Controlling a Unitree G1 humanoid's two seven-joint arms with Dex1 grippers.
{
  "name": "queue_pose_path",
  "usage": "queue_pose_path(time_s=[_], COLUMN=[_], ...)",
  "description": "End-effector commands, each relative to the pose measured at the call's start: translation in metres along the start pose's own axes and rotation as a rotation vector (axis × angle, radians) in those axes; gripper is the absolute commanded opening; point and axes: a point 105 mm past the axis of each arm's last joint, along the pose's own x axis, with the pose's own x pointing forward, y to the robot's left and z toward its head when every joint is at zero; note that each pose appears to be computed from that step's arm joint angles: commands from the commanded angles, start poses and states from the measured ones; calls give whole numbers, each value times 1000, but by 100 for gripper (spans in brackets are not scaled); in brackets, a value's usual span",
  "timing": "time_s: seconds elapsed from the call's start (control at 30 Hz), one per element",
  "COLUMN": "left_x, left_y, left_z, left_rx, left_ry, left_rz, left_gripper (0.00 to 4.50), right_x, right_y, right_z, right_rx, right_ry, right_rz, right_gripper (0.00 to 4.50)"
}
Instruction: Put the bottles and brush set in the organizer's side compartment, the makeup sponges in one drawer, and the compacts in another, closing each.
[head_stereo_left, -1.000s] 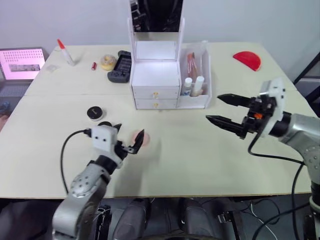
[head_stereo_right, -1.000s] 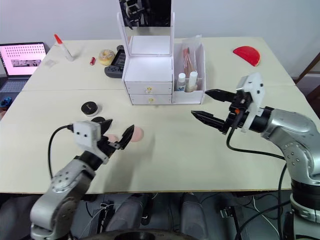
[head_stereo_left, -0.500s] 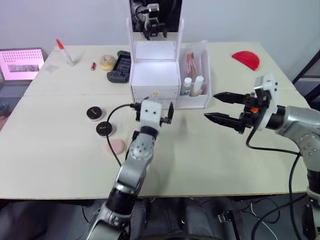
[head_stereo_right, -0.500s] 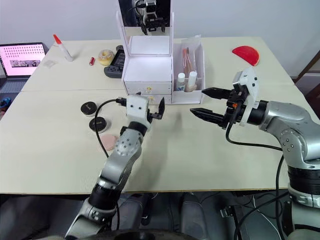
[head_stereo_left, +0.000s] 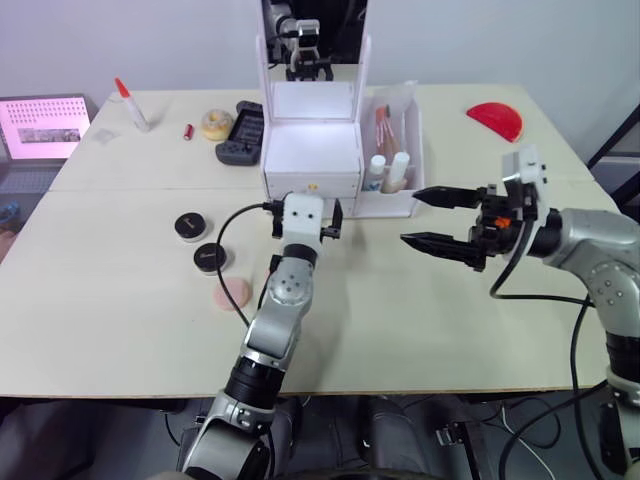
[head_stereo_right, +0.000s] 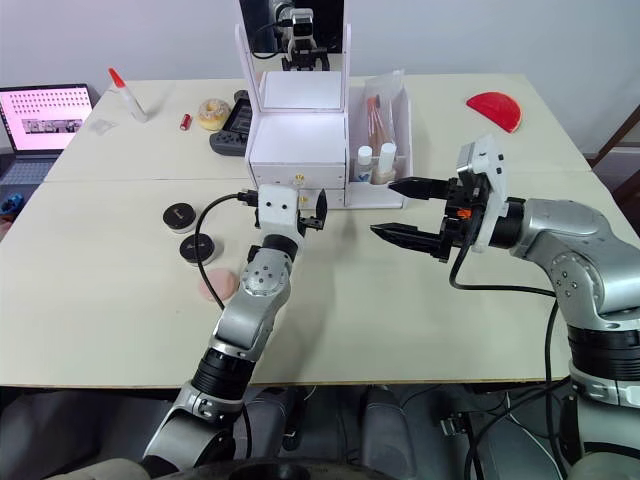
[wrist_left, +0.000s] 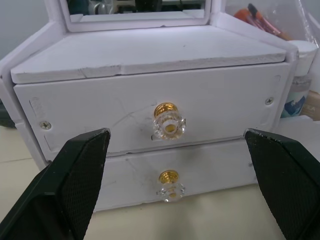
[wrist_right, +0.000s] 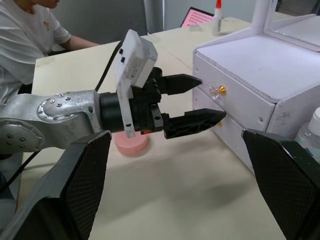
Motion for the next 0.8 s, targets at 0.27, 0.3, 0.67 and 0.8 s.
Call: queue_pose_path(time_s=[0.27, 0.3, 0.67, 0.8], left_x=[7, 7, 12, 13], left_y=[-6, -6, -4, -5], left_z=[21, 21, 16, 17], left_rx=[10, 9, 15, 16], left_ry=[-85, -85, -70, -72], left_rz=[-21, -19, -9, -10], left_gripper=[450, 450, 26, 26], right_x=[-3, -3, -1, -2], right_y=[2, 2, 2, 2], right_z=[9, 9, 11, 12], right_rx=[-47, -47, -50, -52], right_ry=[-20, -20, -28, -29], right_rz=[-6, -8, -20, -23], right_gripper=[443, 443, 450, 450])
